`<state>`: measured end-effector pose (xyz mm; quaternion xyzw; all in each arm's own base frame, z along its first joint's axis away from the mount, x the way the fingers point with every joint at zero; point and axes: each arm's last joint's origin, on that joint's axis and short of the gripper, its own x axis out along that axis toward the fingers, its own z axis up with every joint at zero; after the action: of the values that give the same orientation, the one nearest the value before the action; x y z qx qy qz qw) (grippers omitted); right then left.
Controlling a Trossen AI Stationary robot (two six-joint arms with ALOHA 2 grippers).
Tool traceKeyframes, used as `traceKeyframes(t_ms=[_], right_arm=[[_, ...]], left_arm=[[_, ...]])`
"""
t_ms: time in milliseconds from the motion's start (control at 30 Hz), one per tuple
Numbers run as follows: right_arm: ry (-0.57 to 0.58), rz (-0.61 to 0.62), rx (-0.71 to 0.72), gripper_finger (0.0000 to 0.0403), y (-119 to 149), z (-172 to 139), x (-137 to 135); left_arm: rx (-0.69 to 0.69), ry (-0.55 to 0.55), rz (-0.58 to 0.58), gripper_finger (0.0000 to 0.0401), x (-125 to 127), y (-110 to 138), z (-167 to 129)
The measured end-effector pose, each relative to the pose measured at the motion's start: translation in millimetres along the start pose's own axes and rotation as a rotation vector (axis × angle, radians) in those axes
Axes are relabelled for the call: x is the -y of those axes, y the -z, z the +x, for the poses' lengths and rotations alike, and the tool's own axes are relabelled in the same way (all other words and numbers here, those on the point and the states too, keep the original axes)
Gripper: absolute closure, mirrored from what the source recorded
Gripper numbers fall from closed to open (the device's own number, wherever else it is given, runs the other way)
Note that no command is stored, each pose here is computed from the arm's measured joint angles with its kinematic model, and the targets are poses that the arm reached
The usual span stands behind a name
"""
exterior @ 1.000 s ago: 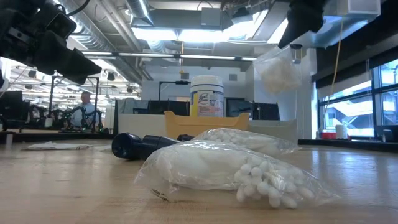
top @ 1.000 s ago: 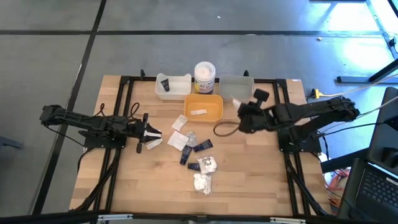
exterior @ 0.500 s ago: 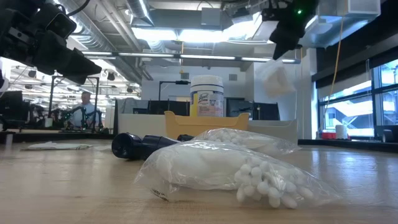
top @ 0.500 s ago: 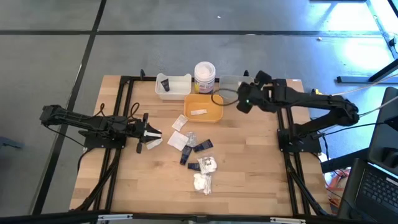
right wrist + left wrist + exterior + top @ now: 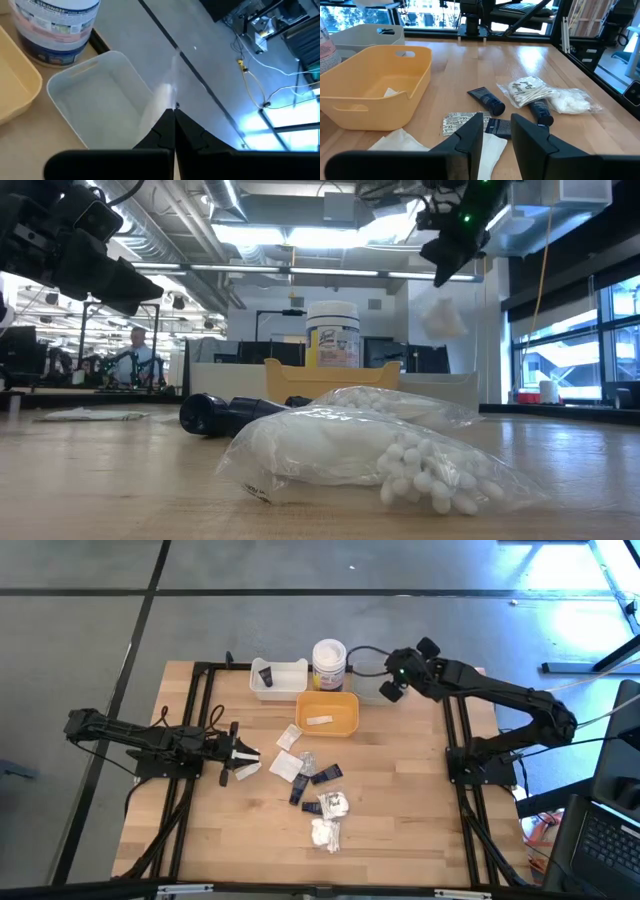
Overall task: Pick & Place Travel size toiletries
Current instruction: Put the white cotton pack into the gray bin
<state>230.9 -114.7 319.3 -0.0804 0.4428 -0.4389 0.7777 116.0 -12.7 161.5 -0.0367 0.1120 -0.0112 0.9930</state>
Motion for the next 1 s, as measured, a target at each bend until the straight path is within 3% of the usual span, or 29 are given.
traceKeyframes(t_ms=[367, 633, 1000], right_arm=[[-0.036, 0.056, -0.012, 0.0403, 34.7, 51.3, -11.7], [0.007, 0.13, 0.021, 0.0403, 66.1, 82.0, -19.6], [-0.005, 0.189, 0.05, 0.0403, 96.4, 98.1, -31.9]], left_arm=[[0.0, 0.0, -0.001, 0.0302, 0.0, 0.0, 0.0], [0.0, 0.0, -0.001, 0.0306, 0.0, 0.0, 0.0], [0.0, 0.0, 0.0, 0.0304, 0.0, 0.0, 0.0]])
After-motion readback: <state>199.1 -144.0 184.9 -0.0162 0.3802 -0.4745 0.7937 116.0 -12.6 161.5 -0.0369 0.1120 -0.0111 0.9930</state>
